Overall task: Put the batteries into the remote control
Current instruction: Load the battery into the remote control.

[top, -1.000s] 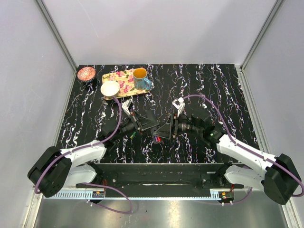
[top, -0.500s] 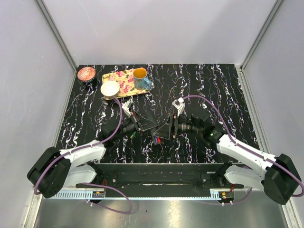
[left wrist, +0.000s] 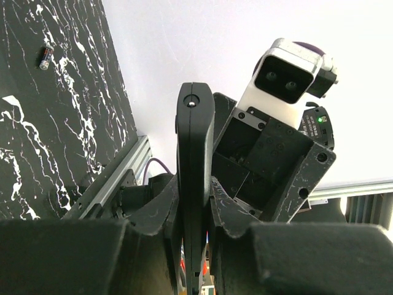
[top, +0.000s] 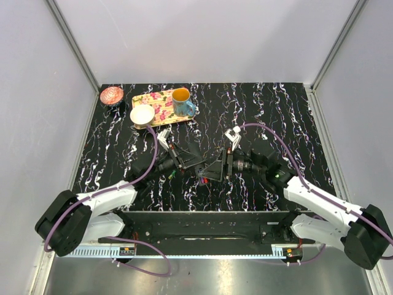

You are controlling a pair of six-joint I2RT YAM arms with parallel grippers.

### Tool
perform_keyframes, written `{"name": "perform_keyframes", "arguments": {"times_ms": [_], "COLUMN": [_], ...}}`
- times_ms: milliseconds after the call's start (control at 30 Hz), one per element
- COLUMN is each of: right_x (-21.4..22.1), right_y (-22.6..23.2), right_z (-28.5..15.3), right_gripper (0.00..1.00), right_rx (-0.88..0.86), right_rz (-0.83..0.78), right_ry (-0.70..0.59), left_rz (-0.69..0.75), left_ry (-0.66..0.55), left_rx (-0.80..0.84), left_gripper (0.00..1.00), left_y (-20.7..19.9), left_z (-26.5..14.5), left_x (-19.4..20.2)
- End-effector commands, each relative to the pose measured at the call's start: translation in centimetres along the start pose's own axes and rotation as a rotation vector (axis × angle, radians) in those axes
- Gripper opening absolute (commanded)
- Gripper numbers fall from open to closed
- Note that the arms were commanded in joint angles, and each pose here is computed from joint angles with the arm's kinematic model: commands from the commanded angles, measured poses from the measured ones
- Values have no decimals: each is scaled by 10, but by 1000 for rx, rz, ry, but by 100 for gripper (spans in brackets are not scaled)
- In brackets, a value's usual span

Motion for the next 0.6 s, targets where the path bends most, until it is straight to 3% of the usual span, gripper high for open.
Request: {"name": "perform_keyframes", "arguments": {"times_ms": [0, 567], "right_x": [2, 4], "right_y": [5, -2], "right_z": [-7, -2], "right_gripper": [70, 63], "right_rx": [-36, -62], "right_rz": [-3, 42], "right_ry": [1, -15], "left_rz": [42, 43], "left_ry": [-9, 1], "left_rx": [111, 139], "left_gripper": [0, 0], "left_y": [-28, -34], "left_z": [7, 1], "left_x": [-5, -1]}}
Point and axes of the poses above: each gripper's point midway between its finger pads, its own z axis out along the fingers, its own y axis along the line the jaws close on, x = y × z, the point moved 9 cm from there along -z, back along the fingers, and after that the axes turned 13 degrees about -z, right-handed, at the moved point
